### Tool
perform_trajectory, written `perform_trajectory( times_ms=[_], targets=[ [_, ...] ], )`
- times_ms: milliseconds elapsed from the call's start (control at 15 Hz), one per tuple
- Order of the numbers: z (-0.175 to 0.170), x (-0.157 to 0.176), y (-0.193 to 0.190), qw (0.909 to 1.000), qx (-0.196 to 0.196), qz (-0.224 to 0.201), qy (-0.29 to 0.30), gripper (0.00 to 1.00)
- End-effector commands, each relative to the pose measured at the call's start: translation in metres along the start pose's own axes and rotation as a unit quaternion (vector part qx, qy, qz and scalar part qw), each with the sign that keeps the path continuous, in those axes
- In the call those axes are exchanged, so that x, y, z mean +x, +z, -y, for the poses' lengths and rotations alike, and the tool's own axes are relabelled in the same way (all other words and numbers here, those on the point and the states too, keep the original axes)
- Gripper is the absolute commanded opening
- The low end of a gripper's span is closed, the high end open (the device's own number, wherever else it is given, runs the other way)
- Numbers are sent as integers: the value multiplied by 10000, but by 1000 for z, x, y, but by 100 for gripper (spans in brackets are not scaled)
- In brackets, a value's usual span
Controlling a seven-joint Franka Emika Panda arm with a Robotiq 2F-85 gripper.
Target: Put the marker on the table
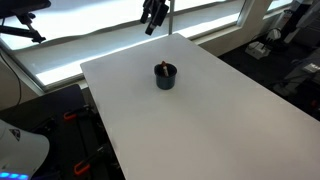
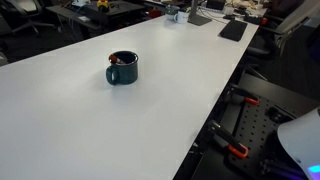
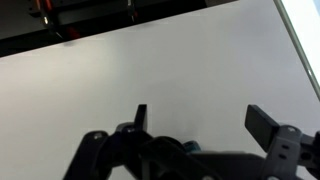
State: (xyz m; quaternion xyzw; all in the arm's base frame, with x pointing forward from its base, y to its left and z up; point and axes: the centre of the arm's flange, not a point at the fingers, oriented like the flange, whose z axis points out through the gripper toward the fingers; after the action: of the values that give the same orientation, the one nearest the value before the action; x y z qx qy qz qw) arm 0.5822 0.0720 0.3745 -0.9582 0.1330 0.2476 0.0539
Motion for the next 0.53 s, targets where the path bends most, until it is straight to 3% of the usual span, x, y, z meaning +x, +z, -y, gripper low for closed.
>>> perform_trajectory(
  times_ms=[0,200,267,467],
  targets=[
    [12,54,-24,9998,-21,200,5,100],
    [25,81,-4,9984,-54,539,-184,100],
    [9,54,2,9996,-21,280,-7,100],
    [17,74,18,9989,-66,448,-95,100]
  ],
)
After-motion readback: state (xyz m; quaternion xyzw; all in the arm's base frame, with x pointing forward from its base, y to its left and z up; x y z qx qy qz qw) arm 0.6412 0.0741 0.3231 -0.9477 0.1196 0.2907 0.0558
